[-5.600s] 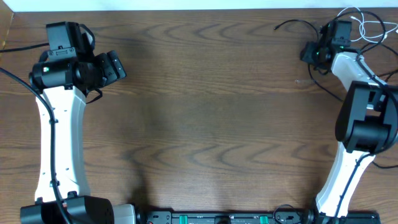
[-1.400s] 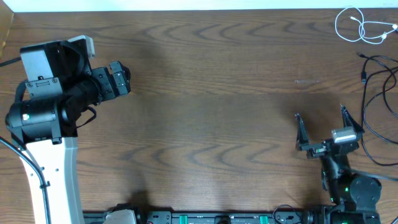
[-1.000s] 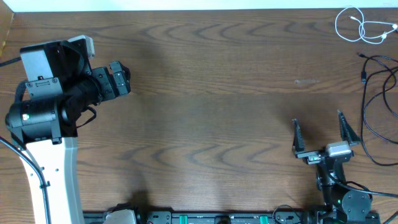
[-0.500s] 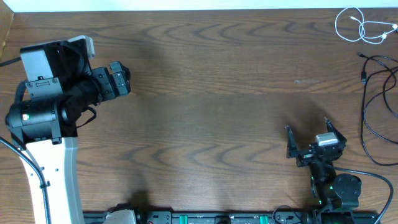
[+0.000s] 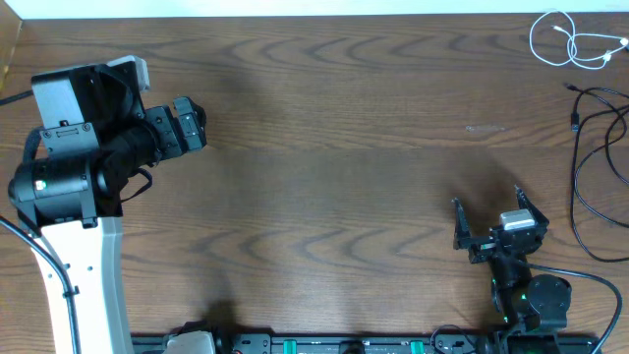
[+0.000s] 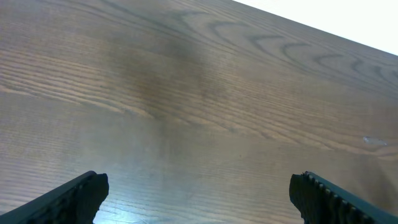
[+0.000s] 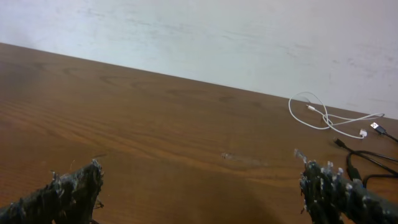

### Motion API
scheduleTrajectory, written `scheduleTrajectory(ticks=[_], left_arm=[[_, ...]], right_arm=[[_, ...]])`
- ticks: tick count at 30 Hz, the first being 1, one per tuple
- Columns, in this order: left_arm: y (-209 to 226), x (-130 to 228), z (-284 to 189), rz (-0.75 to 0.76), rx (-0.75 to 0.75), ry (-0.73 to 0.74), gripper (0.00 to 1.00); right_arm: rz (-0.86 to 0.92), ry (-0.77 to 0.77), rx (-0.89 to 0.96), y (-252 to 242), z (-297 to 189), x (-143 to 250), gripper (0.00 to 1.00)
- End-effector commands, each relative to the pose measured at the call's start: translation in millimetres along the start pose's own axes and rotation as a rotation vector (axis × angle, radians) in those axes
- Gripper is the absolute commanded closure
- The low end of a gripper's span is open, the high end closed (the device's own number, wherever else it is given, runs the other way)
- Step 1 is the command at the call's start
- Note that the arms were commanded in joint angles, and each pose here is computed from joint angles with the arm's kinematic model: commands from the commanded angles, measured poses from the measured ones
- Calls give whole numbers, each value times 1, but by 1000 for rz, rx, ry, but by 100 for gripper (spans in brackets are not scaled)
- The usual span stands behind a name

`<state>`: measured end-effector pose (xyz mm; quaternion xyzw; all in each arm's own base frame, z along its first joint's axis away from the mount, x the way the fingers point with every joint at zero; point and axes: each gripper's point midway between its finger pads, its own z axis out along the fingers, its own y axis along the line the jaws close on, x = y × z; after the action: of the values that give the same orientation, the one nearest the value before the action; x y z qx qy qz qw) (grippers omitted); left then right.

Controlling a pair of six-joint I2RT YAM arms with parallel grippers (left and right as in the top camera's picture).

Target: Untangle cables

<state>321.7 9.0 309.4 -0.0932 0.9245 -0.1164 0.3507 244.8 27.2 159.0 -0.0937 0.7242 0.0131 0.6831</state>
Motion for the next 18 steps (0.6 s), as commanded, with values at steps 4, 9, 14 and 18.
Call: scheduleTrajectory(ticks=[4,9,14,18], left_arm=[[-3,-2,-1,15,12,-4,2],[-3,-2,-1,15,12,-4,2],[3,-3,-1,22,-21,-8,2],[7,-1,-4,26,-44,-8,2]], right_arm=[[-4,0,3,0,0,0,1],[-4,0,3,0,0,0,1],[-4,0,3,0,0,0,1],[-4,0,3,0,0,0,1]])
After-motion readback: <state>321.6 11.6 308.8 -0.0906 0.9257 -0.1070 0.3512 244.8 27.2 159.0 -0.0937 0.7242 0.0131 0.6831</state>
